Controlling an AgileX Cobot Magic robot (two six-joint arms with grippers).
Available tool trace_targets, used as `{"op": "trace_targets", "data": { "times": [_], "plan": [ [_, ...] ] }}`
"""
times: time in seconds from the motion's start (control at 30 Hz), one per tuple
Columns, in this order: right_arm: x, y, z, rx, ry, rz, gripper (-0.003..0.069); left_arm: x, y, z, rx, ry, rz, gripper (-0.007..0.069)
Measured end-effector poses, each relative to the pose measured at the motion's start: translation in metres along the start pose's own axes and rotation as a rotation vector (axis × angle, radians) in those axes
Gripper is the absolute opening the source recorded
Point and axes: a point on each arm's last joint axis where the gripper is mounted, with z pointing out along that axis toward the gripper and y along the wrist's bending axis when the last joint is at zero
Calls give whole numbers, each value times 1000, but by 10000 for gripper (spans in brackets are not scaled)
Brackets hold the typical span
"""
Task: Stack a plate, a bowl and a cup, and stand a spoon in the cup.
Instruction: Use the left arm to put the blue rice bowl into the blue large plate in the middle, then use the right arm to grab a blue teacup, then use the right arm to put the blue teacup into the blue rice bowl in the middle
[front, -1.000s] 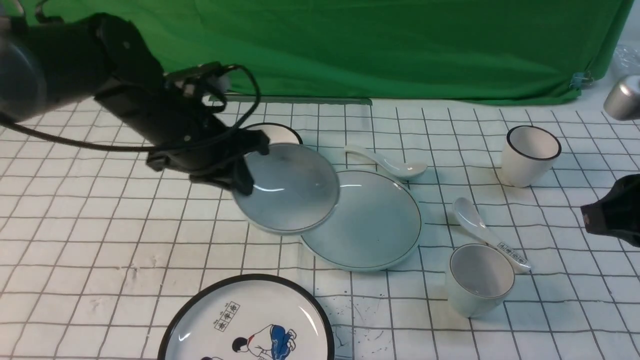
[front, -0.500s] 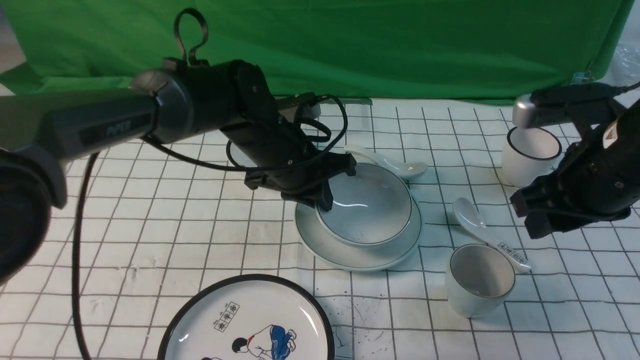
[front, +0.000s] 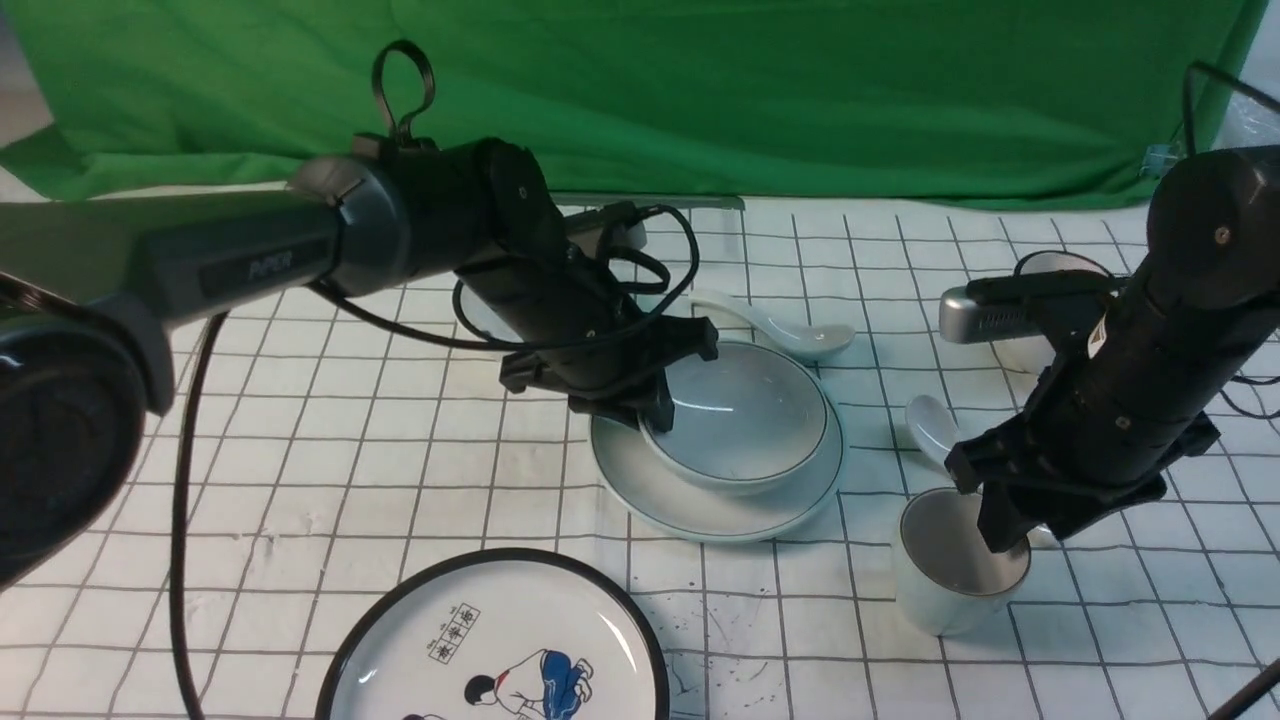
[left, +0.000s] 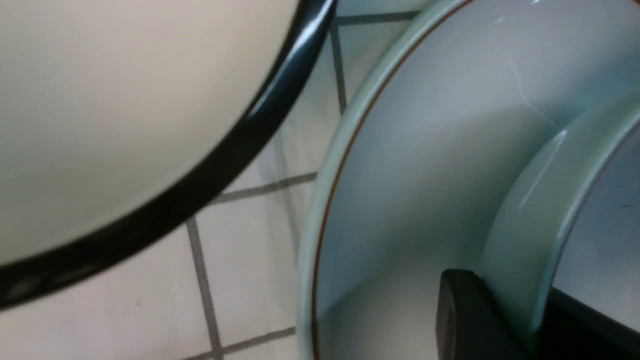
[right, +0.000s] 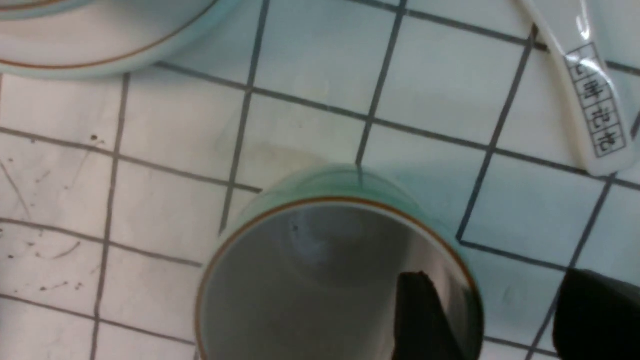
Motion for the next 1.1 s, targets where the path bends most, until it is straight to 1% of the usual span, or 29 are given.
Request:
{"op": "trace_targets", "data": {
  "times": [0.03,0.07,0.1,0.13,0.17,0.2,0.23,0.3,0.37,0.43,0.47,0.5,0.57,0.6,0.63,0.77,0.8,0.93,1.1],
  "plan": [
    [-1,0,5,-1,14,-4,373,-1,-1,-1,1,4,3,182],
    [-1,0,6,-1,16,-5,363,-1,-1,-2,1,3,5,195],
    [-2,0,9,0,19,-23,271,-3,-5,-6,8,20,12,252],
    [-3,0,9,0,19,-26,271,-3,-5,-6,9,22,13,252],
    [-3,0,9,-1,17,-33,215,-5,-7,-9,14,32,19,279],
    [-5,0,6,-1,16,-49,120,-8,-12,-16,18,52,37,305],
    [-6,1,1,-1,15,-56,86,-10,-15,-21,16,67,54,316],
    [-10,1,-16,0,-4,-66,80,-15,-21,-34,2,95,94,315],
    [-13,3,-30,-2,-40,-70,80,-20,-24,-44,-19,88,120,293],
    [-24,9,-64,-35,-148,-86,80,-26,-28,-66,-76,63,164,211],
    [-27,11,-70,-46,-168,-98,80,-28,-29,-73,-92,44,180,168],
    [-30,14,-77,-60,-189,-112,80,-29,-30,-80,-107,26,193,140],
    [-41,24,-86,-88,-215,-142,80,-32,-32,-100,-147,-27,217,48],
    [-44,27,-88,-95,-225,-148,80,-32,-32,-102,-151,-32,217,43],
    [-54,35,-85,-105,-223,-172,80,-32,-33,-115,-176,-62,230,18],
    [-83,60,-59,-120,-185,-224,80,-29,-34,-137,-222,-81,243,4],
    [-84,60,-56,-120,-178,-223,80,-29,-34,-139,-224,-82,244,4],
    [-112,80,-20,-125,-146,-256,80,-24,-33,-151,-248,-63,246,4],
    [-125,87,5,-124,-105,-265,95,-22,-35,-159,-247,-73,250,4]
  ]
}}
